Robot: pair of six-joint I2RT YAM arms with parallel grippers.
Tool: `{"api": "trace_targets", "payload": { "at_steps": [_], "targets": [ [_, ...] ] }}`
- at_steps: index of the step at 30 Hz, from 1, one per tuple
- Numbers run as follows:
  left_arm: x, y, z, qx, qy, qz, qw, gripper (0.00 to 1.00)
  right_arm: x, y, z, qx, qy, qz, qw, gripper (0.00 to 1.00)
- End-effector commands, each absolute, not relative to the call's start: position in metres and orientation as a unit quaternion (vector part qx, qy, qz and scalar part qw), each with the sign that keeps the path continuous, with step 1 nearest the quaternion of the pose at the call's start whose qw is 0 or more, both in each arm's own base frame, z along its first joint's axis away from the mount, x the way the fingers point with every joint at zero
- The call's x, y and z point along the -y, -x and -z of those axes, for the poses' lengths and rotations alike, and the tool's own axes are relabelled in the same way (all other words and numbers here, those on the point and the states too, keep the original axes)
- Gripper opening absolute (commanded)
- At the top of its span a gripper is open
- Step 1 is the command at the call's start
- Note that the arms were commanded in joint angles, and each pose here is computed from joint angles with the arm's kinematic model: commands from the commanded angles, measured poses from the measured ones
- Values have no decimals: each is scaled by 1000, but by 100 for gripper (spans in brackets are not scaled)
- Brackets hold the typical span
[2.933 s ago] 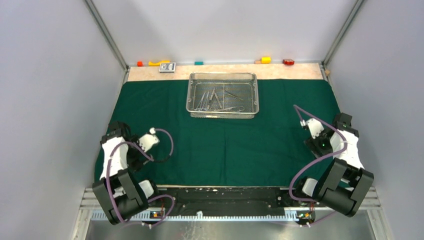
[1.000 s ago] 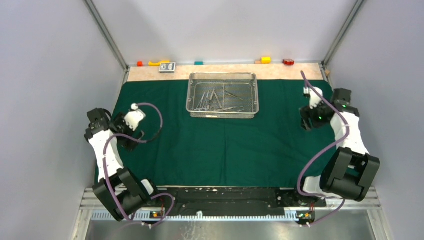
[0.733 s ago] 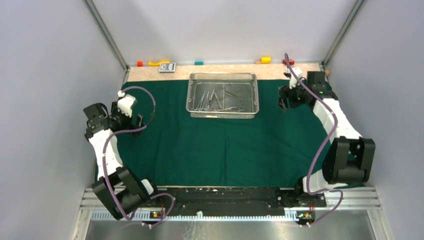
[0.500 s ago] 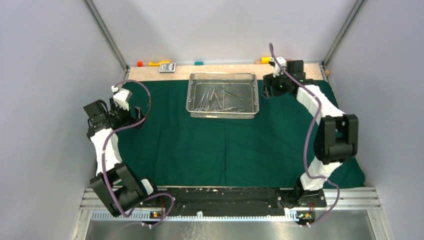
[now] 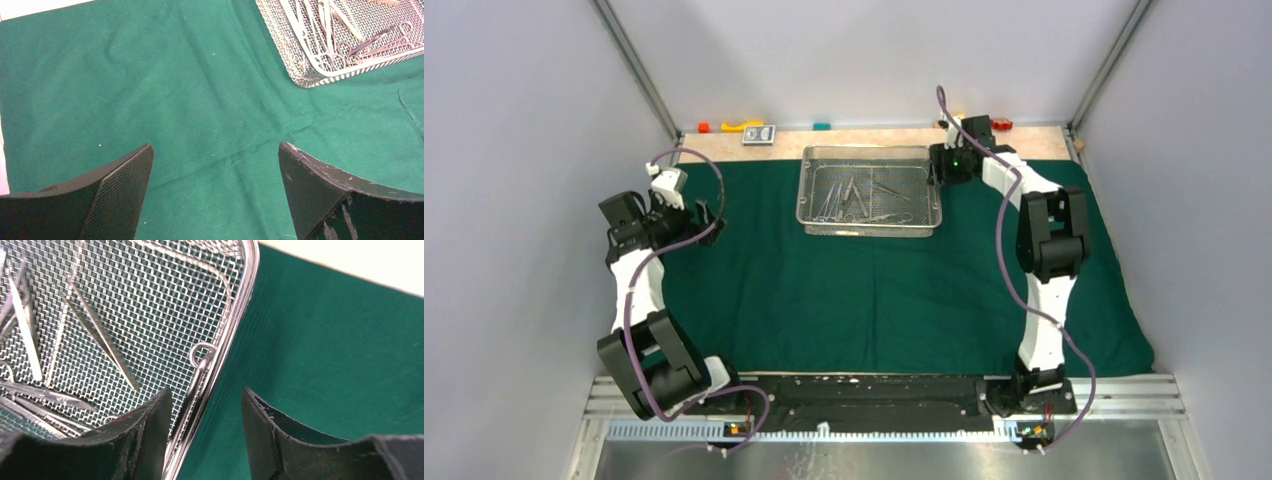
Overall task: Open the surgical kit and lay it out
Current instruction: Move the container from the surgical kit.
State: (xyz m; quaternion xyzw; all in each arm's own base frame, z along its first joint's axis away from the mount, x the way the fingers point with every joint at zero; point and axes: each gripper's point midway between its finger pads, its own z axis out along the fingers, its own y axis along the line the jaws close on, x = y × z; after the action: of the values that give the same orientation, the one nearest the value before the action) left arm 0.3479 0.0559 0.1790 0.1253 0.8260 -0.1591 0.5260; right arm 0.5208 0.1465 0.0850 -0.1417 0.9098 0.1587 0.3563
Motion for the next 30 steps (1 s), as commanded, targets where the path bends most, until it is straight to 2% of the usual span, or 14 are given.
{"api": "trace_targets", "payload": {
  "at_steps": [1,4,8,13,22,30],
  "targets": [
    [-50,-356,-182,-817,-126,169,537,99,-154,-529,-87,-912,116,-163,358,50],
    [-47,-357,-180,-817,-127,171,535,99,-153,-527,-82,-916,103,-160,352,39],
    [-43,-357,-179,-817,-128,176,534,99,-146,-525,-89,-916,84,-148,363,18],
    [-40,-356,-181,-816,-136,171,536,99,-128,-522,-105,-913,59,-112,388,2],
    [-33,-351,-185,-811,-160,159,540,99,-47,-516,-143,-899,-24,-71,432,0],
    [-24,-351,-182,-811,-177,151,537,99,37,-514,-141,-901,-55,-40,429,0]
  ]
}}
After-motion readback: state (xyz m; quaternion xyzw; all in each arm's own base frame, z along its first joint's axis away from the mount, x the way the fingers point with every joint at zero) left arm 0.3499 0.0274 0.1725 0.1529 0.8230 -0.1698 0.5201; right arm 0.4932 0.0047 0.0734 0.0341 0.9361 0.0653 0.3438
